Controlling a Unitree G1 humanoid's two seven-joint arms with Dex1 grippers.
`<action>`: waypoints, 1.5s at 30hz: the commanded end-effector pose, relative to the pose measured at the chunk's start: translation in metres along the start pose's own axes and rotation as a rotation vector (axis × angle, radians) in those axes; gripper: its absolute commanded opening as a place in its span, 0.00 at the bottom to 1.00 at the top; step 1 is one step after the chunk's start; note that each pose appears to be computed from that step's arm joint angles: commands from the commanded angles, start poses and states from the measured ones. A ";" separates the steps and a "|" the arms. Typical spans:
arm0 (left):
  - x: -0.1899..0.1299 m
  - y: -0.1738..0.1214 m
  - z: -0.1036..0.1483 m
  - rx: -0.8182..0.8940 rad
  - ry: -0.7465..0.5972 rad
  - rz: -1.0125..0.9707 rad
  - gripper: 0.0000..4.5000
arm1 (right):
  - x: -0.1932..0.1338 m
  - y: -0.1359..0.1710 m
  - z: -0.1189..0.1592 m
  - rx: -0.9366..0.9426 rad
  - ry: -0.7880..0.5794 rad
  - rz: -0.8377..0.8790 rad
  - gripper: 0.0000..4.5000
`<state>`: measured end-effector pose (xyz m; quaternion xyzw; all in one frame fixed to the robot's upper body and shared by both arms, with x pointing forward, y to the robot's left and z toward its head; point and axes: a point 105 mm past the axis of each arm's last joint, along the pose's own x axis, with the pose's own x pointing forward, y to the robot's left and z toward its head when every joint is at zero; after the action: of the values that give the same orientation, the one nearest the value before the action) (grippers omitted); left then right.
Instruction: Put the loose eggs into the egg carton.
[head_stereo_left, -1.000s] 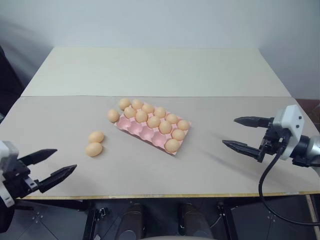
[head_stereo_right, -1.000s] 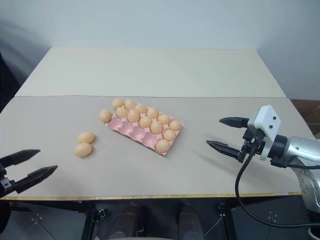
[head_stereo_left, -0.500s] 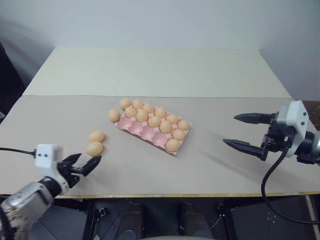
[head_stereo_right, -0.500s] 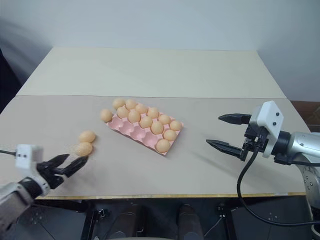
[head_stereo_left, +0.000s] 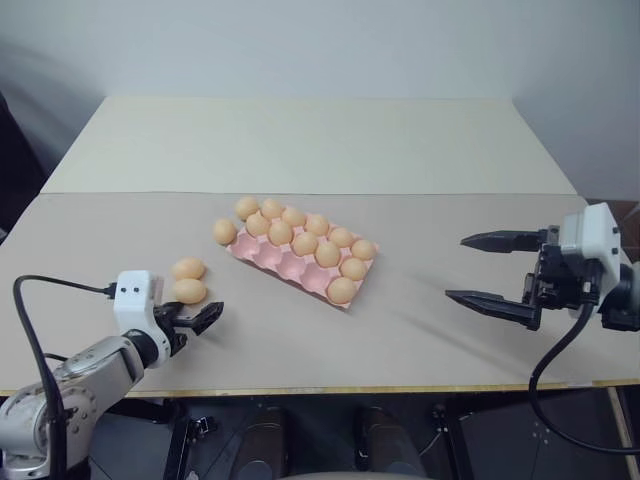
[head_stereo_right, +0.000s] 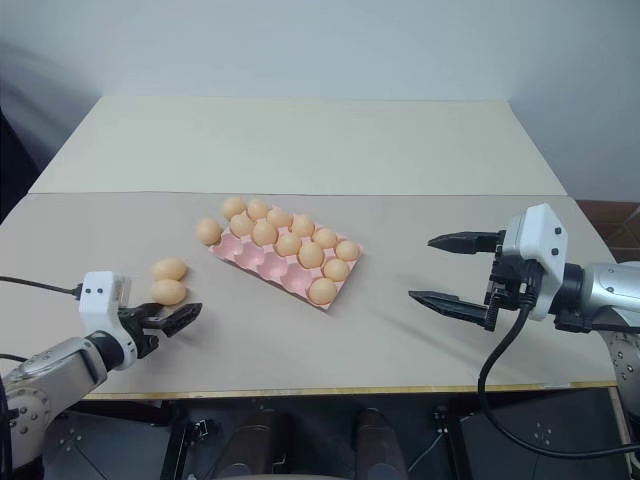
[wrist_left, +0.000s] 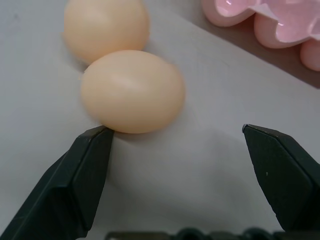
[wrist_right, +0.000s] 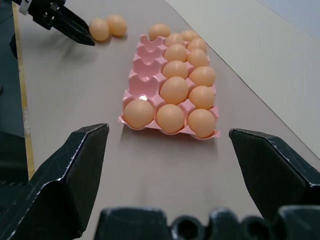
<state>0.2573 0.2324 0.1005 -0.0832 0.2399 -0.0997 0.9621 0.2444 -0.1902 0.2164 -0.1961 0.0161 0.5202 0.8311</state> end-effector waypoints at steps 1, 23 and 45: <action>0.000 -0.002 0.002 0.006 -0.003 0.002 1.00 | -0.004 0.001 0.013 -0.051 -0.019 -0.010 1.00; 0.002 0.016 0.020 0.020 -0.089 0.118 1.00 | -0.008 0.004 0.011 -0.047 -0.021 -0.020 1.00; 0.015 0.016 0.028 0.022 -0.130 0.117 0.54 | -0.008 0.007 0.012 -0.040 -0.021 -0.039 1.00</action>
<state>0.2865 0.2442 0.1051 -0.0735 0.2024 -0.0437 0.9756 0.2360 -0.1906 0.2140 -0.1993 0.0179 0.5103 0.8364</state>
